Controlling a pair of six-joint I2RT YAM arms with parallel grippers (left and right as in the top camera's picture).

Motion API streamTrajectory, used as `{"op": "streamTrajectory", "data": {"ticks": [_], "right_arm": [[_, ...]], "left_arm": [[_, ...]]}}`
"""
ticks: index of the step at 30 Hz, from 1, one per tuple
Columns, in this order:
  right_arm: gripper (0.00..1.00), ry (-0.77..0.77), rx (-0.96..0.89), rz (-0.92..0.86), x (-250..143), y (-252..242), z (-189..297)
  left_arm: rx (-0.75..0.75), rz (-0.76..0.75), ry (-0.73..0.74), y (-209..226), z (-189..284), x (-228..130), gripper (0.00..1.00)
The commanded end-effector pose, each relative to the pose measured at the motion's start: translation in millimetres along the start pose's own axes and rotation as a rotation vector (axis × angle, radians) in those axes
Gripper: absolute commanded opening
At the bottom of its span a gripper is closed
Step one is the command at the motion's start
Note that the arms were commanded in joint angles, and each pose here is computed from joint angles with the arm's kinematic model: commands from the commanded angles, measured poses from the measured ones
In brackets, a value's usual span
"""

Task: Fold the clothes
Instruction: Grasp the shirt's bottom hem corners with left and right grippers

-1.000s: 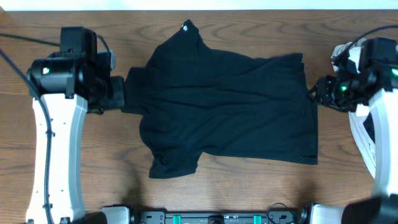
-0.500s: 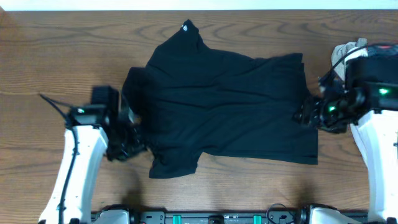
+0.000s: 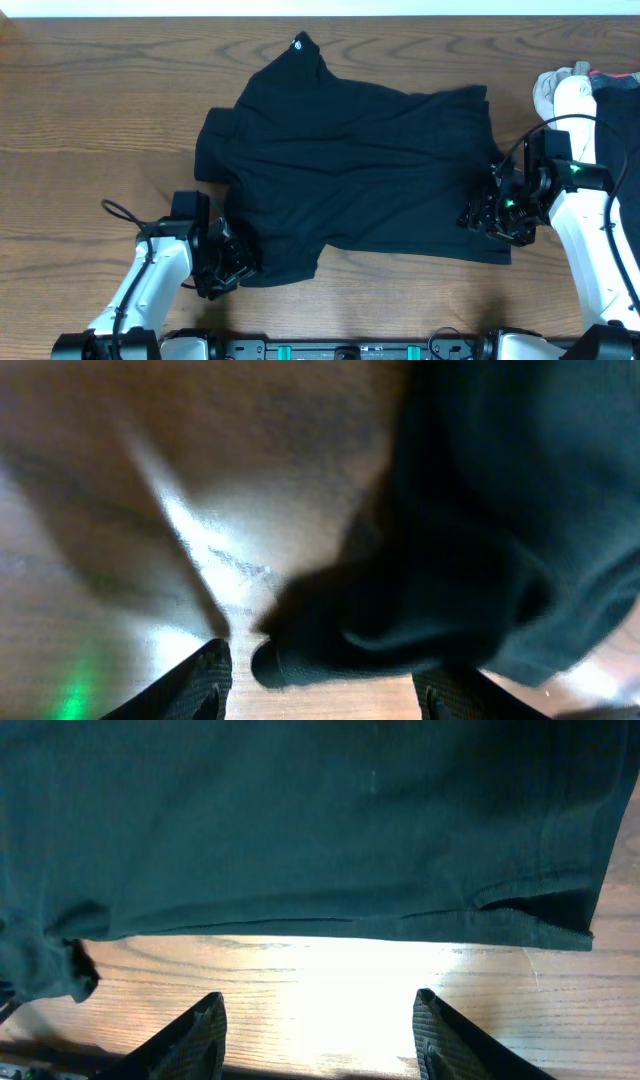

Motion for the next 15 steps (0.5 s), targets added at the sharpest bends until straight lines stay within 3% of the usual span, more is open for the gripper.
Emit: {"op": "streamTrajectory", "data": {"ticks": [1, 4, 12, 15], "right_arm": [[0.58, -0.005, -0.002, -0.008, 0, 2, -2], [0.58, -0.014, -0.003, -0.005, 2, 1, -1], [0.57, -0.029, -0.004, -0.001, 6, 1, -1], [0.58, -0.020, -0.014, -0.003, 4, 0, -1]], "left_arm": [[0.004, 0.035, 0.002, 2, -7, 2, 0.60], [0.003, 0.039, 0.001, 1, -9, 5, 0.59], [-0.005, 0.047, 0.023, 0, -10, 2, 0.06], [-0.002, 0.063, 0.070, -1, -5, -7, 0.06]]}}
Point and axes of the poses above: each gripper's point midway between its finger pads, its own z axis back along the fingers, its own y axis along the line the jaws close on, x = y × z, the point moved 2 cm from there along z, back along the fingers, and after that the axes turned 15 degrees about z, right-handed, at the moved point
